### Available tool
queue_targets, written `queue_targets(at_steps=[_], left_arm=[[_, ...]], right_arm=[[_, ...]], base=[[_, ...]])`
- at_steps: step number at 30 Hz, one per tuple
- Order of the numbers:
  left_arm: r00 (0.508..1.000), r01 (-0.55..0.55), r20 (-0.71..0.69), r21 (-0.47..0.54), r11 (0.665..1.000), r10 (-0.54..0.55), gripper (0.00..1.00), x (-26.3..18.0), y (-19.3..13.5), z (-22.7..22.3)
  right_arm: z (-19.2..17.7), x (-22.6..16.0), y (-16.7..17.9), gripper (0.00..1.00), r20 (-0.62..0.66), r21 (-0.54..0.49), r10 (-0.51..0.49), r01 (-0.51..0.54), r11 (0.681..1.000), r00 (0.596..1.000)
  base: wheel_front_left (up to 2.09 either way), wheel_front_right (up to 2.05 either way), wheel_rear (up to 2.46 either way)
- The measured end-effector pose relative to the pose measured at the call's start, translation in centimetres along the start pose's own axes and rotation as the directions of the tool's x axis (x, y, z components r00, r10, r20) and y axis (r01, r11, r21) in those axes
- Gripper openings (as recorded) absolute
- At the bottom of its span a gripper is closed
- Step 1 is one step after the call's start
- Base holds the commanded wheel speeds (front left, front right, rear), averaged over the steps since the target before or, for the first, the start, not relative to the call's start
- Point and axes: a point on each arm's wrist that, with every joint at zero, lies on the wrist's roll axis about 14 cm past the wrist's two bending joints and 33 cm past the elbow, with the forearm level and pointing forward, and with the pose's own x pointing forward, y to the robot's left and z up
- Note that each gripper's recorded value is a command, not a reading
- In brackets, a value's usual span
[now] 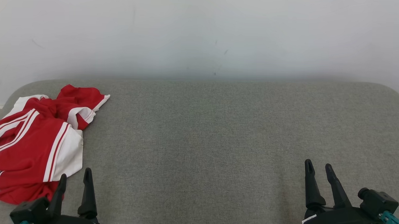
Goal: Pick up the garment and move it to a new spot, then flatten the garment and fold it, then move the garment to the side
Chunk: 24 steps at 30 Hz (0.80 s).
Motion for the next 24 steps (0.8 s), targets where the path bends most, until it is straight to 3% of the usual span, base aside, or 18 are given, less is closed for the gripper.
queue_targets(at_steps=[24], left_arm=[[0.997,0.022,0.073,0.219,0.975,-0.039,1.0,-0.4,-0.1,1.6]], right_arm=[[0.5,-0.1,0.8,1.0,0.03,-0.218,0.044,-0.036,0.975,0.999]], base=[[0.0,0.0,0.0]])
